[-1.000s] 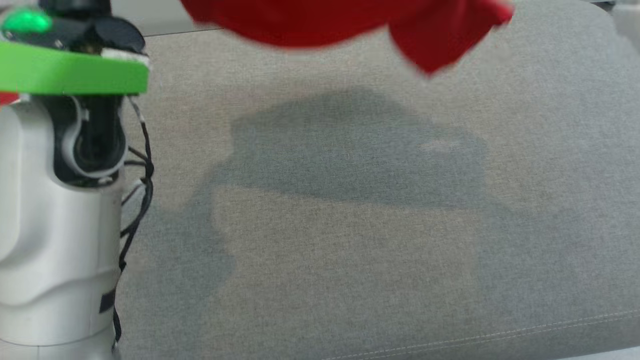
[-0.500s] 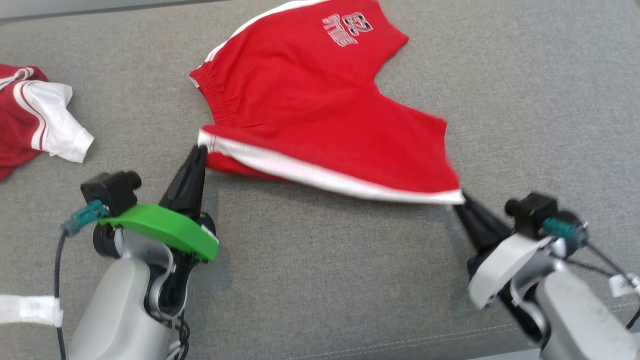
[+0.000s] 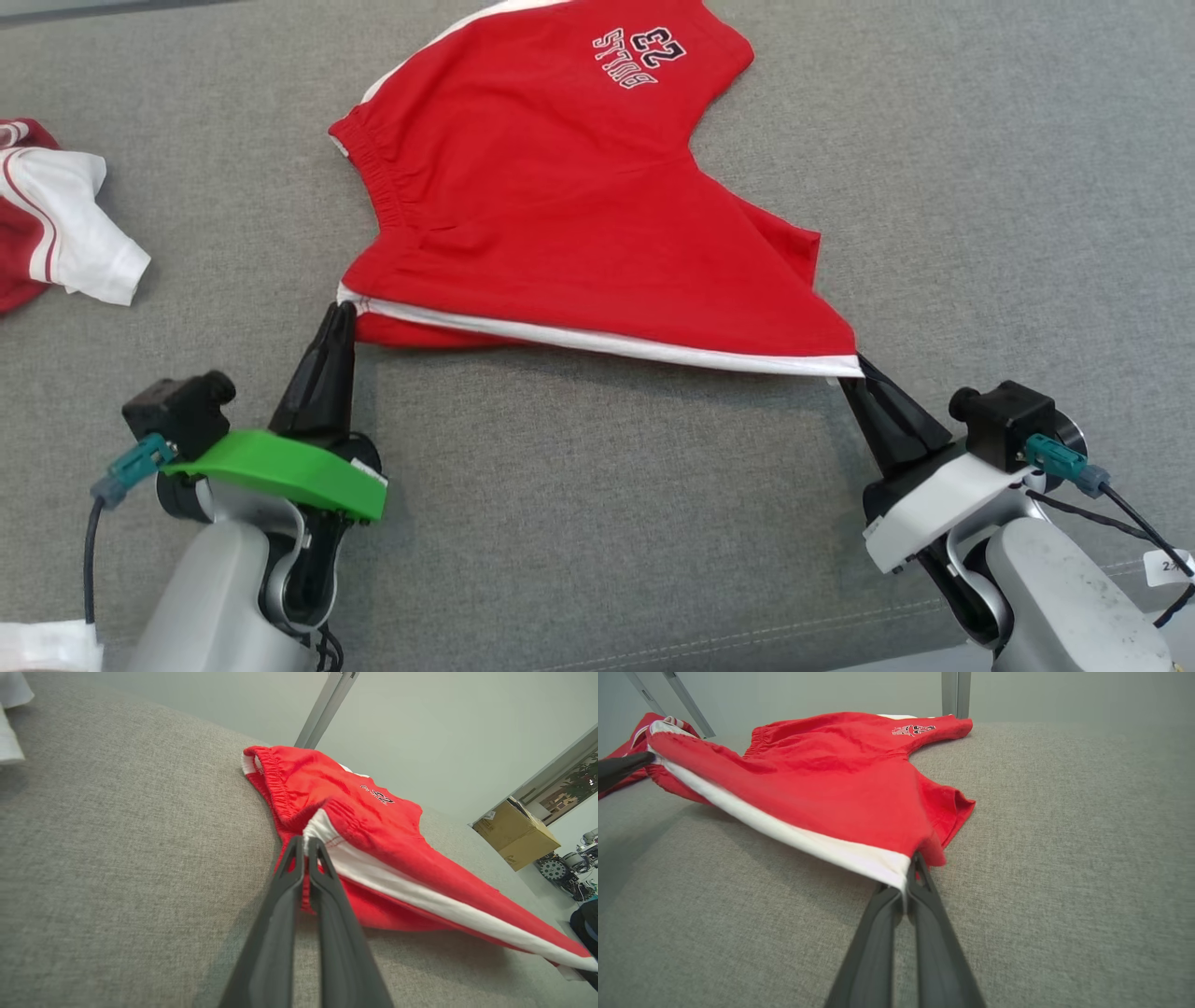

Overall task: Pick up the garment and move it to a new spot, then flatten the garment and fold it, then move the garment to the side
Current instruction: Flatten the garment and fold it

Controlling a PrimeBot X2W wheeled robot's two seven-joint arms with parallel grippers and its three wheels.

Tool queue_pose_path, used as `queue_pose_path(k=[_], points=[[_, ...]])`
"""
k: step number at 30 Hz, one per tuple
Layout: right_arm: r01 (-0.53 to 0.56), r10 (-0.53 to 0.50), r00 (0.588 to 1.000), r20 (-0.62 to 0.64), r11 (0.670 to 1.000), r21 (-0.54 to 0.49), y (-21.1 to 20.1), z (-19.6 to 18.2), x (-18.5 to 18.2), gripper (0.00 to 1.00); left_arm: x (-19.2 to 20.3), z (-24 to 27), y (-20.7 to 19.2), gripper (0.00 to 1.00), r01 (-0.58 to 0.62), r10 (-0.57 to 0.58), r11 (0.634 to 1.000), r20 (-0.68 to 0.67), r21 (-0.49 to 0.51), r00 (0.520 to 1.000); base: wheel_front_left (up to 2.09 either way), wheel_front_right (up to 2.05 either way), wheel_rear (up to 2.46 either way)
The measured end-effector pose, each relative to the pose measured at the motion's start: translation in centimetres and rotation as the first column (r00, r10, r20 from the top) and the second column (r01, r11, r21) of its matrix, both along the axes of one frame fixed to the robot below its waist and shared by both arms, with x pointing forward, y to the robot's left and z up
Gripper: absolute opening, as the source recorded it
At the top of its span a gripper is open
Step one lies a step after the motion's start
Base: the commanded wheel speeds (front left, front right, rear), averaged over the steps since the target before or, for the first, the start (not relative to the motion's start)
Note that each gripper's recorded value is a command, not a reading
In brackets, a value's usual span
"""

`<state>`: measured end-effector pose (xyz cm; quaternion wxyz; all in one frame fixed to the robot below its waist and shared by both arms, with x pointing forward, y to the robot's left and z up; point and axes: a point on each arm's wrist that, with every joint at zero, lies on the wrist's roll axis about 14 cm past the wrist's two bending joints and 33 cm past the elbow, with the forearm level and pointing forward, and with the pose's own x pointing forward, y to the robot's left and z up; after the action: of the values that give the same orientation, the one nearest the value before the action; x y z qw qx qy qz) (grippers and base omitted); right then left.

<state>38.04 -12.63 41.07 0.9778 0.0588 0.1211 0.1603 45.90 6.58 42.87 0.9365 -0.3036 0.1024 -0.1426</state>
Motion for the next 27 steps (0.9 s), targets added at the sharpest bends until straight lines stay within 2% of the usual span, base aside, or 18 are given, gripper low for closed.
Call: queue_pose_path(k=[5, 18, 27], points=[[0.011, -0.011, 1.000, 0.016, 1.000, -0.008, -0.4, 0.6, -0.4, 0.00, -2.7, -1.4, 0.2, 0.00, 0.011, -0.010, 1.000, -0.049, 0.015, 0.999, 0.00, 0.00, 0.00], [0.021, -0.023, 0.998, -0.056, 0.999, -0.028, -0.8, -1.1, -5.1, 0.00, -8.5, -1.7, -0.8, 0.00, 0.055, -0.054, 0.998, -0.089, 0.005, 0.995, 0.00, 0.00, 0.00], [0.009, -0.010, 0.999, -0.050, 1.000, -0.023, -0.2, -0.9, -5.4, 0.00, -10.3, -2.0, -0.9, 0.00, 0.076, -0.075, 0.997, -0.110, 0.003, 0.991, 0.00, 0.00, 0.00]])
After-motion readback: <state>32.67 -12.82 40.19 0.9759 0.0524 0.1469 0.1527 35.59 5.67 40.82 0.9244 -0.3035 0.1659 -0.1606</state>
